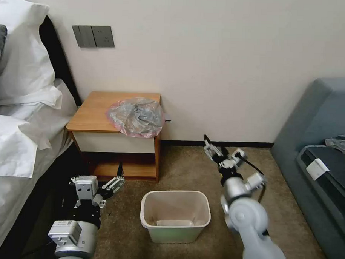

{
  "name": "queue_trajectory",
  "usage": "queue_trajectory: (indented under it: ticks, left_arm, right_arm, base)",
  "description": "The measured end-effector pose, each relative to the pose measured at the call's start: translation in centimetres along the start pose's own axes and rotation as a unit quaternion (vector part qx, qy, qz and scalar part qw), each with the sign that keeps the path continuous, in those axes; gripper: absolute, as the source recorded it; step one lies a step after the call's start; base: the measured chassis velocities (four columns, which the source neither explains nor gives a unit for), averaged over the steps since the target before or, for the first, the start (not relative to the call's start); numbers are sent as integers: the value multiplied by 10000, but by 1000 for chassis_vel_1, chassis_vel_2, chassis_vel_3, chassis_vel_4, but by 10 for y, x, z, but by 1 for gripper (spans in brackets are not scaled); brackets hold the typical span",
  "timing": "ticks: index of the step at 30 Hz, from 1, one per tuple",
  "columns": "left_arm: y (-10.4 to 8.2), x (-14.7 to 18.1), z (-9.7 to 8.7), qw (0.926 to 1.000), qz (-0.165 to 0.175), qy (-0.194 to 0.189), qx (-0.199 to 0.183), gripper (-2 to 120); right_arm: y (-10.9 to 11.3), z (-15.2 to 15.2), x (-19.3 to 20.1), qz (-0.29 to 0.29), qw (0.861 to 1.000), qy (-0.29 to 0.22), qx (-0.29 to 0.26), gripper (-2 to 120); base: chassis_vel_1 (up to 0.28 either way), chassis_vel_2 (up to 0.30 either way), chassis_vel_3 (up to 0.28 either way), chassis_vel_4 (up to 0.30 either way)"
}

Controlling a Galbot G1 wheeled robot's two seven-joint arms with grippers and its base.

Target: Pick up the garbage bag from the table and place it over the trash can.

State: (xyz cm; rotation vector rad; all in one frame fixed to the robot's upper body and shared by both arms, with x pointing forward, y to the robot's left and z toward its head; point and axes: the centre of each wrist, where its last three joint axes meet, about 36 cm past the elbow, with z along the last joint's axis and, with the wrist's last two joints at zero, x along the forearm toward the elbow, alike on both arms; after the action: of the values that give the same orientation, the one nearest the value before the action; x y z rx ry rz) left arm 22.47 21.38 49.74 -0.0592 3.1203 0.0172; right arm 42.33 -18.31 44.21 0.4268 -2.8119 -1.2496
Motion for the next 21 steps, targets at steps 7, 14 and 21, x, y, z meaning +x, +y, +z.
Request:
queue_trajectory:
  ticks: [7, 14, 21]
  left_arm:
    - [1, 0, -2, 10000, -3, -25, 5, 100]
    - [0, 1, -2, 10000, -3, -12, 43, 100]
    - [1, 2, -3, 9999, -9, 2, 102, 100]
  right_arm:
    - [-18, 10, -54, -117, 9951, 301, -935, 100]
    - [-25, 3, -99, -372, 9728, 613, -2203, 100]
    - [-36, 7, -133, -492, 9534, 948, -2822, 100]
  base:
    - [0, 0, 0, 0]
    - [0, 0, 0, 0]
    - [0, 0, 0, 0]
